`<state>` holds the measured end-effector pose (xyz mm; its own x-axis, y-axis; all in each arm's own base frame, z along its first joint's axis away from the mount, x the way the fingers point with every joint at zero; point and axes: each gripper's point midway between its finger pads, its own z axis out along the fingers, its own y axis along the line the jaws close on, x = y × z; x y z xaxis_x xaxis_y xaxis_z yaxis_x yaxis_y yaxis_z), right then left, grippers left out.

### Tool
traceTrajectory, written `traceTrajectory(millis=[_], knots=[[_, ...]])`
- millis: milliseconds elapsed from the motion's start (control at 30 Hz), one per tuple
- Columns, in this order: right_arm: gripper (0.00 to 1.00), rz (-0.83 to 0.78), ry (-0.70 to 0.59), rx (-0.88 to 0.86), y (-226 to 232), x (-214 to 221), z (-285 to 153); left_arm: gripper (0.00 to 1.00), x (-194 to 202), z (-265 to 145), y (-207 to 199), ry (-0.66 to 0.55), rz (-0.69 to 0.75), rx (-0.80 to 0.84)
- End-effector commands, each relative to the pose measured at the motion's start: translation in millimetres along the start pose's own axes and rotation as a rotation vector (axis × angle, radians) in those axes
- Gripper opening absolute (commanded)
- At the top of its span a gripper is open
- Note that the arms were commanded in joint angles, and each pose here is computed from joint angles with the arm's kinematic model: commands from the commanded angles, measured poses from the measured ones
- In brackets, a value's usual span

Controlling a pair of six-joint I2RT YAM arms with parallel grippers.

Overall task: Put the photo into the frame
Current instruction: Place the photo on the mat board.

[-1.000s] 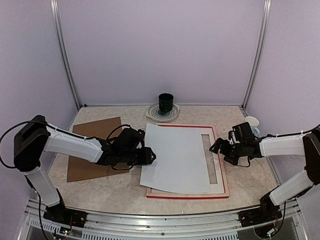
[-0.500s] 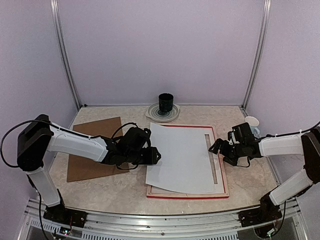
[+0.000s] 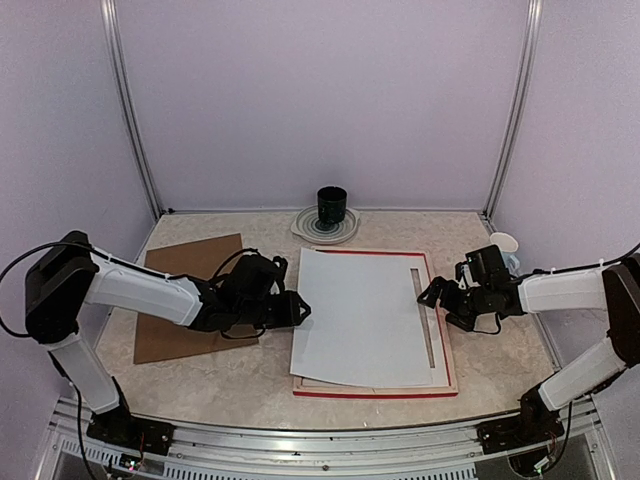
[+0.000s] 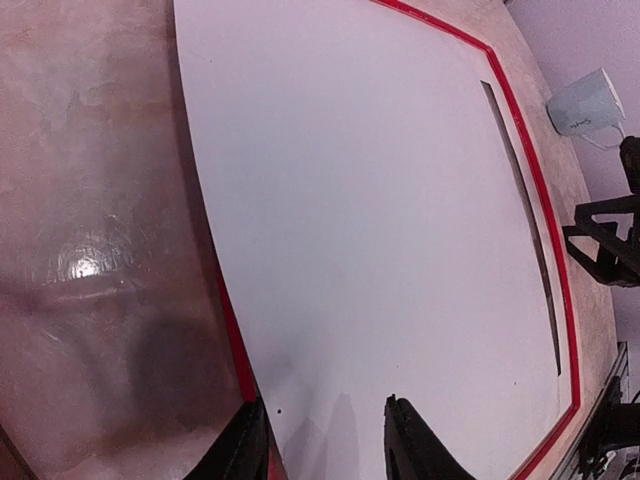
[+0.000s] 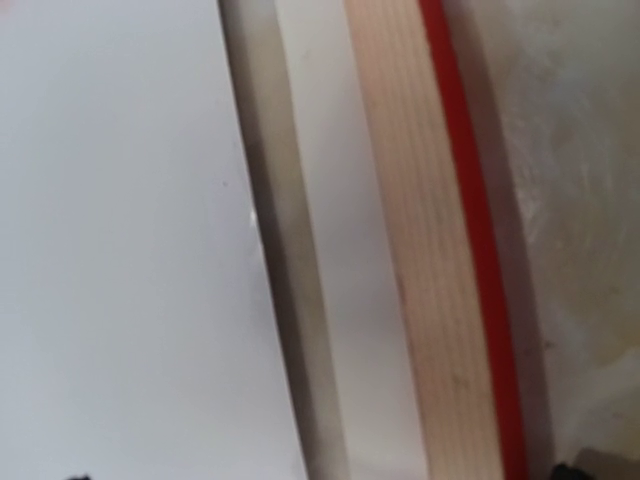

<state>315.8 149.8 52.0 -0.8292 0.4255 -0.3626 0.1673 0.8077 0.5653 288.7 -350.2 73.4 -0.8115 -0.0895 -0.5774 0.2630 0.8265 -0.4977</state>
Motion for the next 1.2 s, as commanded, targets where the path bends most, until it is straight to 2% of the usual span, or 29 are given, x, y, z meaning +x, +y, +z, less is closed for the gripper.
traceTrajectory(millis=[0,167,533,833,1167], knots=[[0.99,0.003,-0.004,-0.029,-0.6,-0.3,-2.2,0.37,-22.9,-13.3,-22.2,-0.072,-0.052,0.137],[0.99,0.016,0.017,-0.041,-0.9,5.0,-1.8,0.34,-21.1,-16.7,-30.2,-0.059,-0.08,0.225],[0.99,0.022,0.015,-0.078,4.7,4.0,-1.2,0.36,-15.3,-17.1,-22.6,-0.057,-0.158,0.333],[0.99,0.028,0.019,-0.09,6.2,5.2,-1.1,0.4,-19.3,-21.6,-33.9,-0.069,-0.19,0.446],[0.99,0.03,0.015,-0.094,7.5,3.7,-2.7,0.42,-7.6,-12.4,-28.0,-0.044,-0.272,0.489]])
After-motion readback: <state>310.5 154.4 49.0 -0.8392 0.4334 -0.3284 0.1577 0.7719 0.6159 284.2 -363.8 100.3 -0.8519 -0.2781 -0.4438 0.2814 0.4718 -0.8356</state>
